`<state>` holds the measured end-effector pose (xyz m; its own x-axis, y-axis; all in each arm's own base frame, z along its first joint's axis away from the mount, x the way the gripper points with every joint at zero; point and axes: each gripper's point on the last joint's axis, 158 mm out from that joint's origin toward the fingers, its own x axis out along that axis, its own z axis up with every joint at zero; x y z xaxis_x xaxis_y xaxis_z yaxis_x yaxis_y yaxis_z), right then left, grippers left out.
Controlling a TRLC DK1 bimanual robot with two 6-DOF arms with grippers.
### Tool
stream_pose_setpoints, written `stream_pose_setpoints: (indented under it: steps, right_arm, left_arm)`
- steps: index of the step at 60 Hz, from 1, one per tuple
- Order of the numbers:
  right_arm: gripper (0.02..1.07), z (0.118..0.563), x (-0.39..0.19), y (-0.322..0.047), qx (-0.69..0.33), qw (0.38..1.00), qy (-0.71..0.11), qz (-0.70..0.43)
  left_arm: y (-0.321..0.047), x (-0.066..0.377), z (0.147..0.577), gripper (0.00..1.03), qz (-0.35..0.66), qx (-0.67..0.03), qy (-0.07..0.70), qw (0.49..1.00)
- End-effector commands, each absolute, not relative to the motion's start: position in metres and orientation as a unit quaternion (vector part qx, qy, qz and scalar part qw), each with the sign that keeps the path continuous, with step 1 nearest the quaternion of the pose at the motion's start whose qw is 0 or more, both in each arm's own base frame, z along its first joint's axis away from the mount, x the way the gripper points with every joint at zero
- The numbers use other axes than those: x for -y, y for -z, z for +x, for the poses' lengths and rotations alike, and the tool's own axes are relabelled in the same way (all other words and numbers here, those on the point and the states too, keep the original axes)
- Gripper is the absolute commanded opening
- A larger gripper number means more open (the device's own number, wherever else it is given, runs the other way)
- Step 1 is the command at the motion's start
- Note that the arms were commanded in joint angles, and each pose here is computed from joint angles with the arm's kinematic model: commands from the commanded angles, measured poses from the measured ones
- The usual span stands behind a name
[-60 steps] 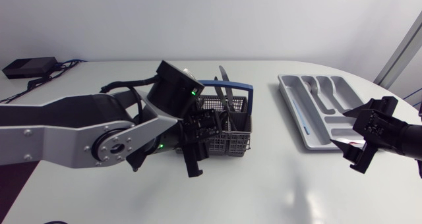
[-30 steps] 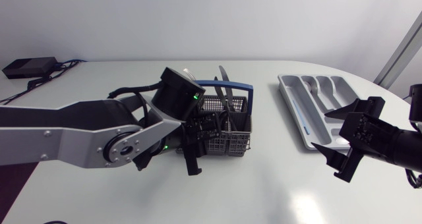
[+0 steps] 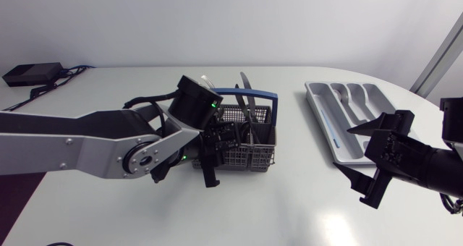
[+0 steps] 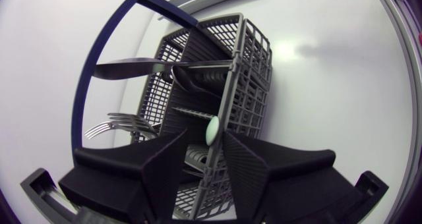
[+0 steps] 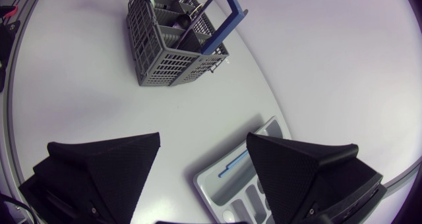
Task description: Sort the cutlery from the basket into the organizer compartments.
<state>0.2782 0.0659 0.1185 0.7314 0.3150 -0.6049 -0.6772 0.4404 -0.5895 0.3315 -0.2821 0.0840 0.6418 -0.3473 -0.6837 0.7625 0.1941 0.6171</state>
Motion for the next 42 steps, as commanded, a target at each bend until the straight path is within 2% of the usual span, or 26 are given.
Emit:
stream_pose_setpoints:
  steps: [1, 24, 42]
  right_arm:
    - [0.96, 0.270, -0.070, -0.108, -0.224, 0.822, -0.310, -0.423]
    - [0.96, 0.254, -0.123, -0.114, -0.209, 0.811, -0.339, -0.429]
    - [0.96, 0.254, -0.134, -0.114, -0.209, 0.808, -0.347, -0.428]
  left_arm:
    - [-0.072, 0.276, 0.333, 0.35, 0.530, -0.206, 0.372, 0.734]
    - [-0.078, 0.278, 0.342, 0.35, 0.527, -0.196, 0.365, 0.742]
    - [-0.088, 0.277, 0.344, 0.35, 0.527, -0.188, 0.361, 0.747]
